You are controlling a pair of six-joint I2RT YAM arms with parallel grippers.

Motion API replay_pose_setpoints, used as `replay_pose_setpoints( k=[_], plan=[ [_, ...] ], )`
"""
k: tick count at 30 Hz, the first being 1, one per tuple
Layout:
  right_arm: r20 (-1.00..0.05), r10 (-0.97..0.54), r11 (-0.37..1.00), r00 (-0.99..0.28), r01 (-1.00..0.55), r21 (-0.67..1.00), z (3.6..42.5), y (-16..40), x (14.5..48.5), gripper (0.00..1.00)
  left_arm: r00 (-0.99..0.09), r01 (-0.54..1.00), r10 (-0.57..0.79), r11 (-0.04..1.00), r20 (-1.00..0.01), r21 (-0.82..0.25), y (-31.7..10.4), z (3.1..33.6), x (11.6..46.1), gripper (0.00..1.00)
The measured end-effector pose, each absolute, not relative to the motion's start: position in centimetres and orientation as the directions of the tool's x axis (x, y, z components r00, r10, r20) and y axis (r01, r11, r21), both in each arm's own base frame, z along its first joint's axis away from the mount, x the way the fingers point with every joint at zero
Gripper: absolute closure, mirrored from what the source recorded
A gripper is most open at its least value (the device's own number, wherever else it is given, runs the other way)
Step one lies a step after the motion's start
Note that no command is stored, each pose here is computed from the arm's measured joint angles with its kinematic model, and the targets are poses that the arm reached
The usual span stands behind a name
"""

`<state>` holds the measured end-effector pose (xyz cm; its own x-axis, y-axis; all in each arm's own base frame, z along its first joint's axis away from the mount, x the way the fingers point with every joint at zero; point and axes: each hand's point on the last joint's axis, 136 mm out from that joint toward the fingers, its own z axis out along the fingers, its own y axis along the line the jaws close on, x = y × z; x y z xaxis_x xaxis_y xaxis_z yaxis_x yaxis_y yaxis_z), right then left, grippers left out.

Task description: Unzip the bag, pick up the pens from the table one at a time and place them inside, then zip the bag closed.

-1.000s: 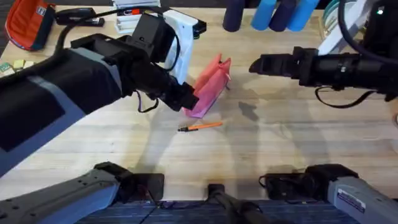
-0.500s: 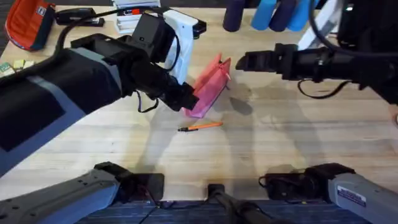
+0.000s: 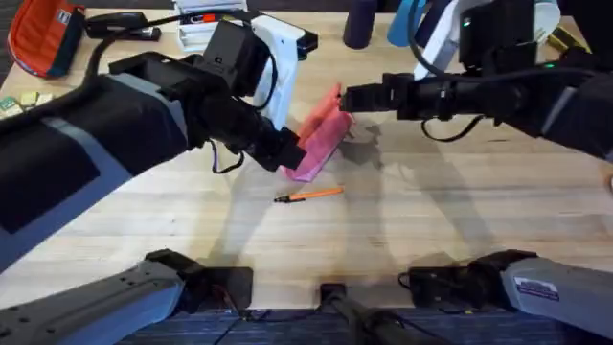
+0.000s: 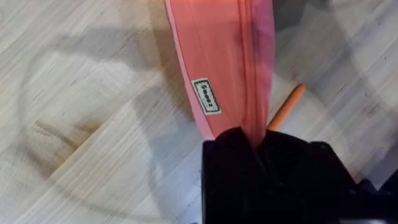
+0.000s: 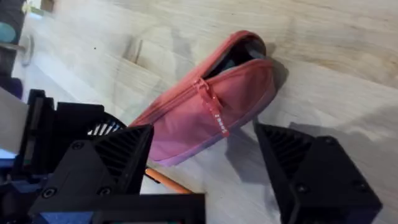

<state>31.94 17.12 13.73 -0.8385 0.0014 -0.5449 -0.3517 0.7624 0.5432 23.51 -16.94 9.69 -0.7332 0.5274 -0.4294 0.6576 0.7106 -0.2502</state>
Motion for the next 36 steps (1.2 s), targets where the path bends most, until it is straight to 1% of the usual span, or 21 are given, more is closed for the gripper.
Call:
replay_pose_setpoints(
  k=[15,24,29,34,36],
  plan=[
    [-0.522,-0.001,0.766,-0.853,-0.336,0.548,10.9,17.8,33.6,0.004,-0.733,0.658,0.527,0.711,-0.429,-0.25,-16.9,9.7,23.5,0.958],
    [-0.529,0.013,0.762,-0.849,-0.334,0.555,10.9,18.1,34.1,0.016,-0.733,0.658,0.527,0.711,-0.43,-0.25,-16.9,9.7,23.5,0.958],
    [-0.537,0.001,0.755,-0.843,-0.352,0.554,11.1,18.7,34.0,0.041,-0.733,0.658,0.527,0.711,-0.43,-0.25,-17.0,9.7,23.5,0.958],
    [-0.529,-0.013,0.747,-0.849,-0.36,0.559,10.5,19.6,33.8,0.113,-0.733,0.658,0.527,0.711,-0.43,-0.25,-17.0,9.7,23.5,0.958],
    [-0.521,-0.009,0.748,-0.854,-0.351,0.563,10.3,19.6,33.8,0.173,-0.733,0.658,0.527,0.711,-0.43,-0.25,-17.0,9.7,23.5,0.958]
  ],
)
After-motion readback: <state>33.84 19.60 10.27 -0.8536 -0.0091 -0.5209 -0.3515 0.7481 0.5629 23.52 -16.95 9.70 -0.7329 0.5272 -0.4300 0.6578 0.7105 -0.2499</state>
